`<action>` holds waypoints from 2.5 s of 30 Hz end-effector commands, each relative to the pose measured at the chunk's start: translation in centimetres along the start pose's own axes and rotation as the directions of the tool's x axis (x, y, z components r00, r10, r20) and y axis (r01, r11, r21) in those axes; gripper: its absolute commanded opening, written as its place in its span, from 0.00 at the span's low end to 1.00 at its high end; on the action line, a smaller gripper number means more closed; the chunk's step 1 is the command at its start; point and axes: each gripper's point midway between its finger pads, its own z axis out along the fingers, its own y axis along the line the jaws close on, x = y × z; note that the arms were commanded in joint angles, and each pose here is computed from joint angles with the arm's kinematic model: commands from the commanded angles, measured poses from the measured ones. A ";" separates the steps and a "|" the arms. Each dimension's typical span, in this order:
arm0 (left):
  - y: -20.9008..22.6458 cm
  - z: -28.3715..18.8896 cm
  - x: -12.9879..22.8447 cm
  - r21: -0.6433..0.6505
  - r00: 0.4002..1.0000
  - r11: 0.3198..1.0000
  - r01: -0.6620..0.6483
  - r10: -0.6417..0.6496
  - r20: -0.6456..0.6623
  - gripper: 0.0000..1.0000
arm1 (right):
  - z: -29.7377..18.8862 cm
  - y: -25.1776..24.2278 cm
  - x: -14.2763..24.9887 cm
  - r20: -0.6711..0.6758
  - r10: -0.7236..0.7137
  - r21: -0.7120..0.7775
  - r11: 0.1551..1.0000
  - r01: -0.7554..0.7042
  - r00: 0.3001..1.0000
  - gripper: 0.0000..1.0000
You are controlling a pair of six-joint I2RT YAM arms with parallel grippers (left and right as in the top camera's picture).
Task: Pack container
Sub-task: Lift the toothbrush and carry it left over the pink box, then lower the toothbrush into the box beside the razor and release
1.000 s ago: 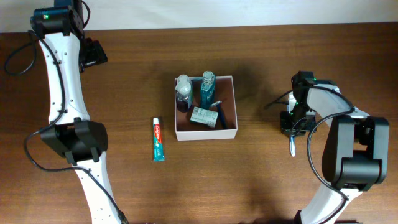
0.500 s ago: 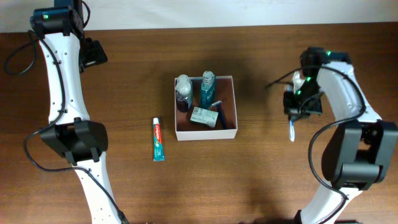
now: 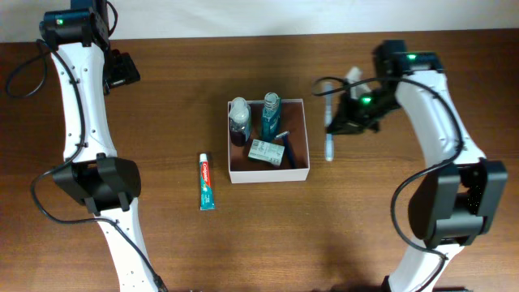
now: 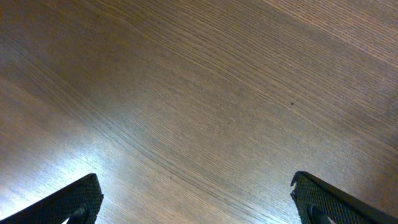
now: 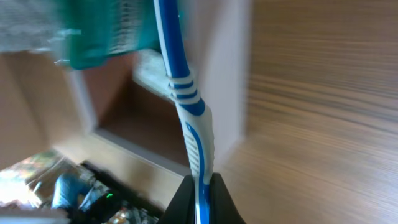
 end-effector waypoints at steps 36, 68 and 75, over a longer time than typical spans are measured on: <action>0.2 -0.2 0.0 -0.007 1.000 1.000 0.014 -0.014 0.003 0.99 | 6.2 6.0 -0.2 0.186 0.571 0.118 0.795 -0.595 0.800 0.04; 0.2 -0.2 0.0 -0.007 1.000 1.000 0.014 -0.014 0.003 0.99 | 7.7 7.3 0.8 0.218 0.524 0.168 0.811 -0.560 0.824 0.28; 0.2 -0.2 0.0 -0.007 1.000 1.000 0.014 -0.014 0.003 1.00 | 7.7 7.3 0.8 0.218 0.521 0.169 0.813 -0.558 0.825 0.40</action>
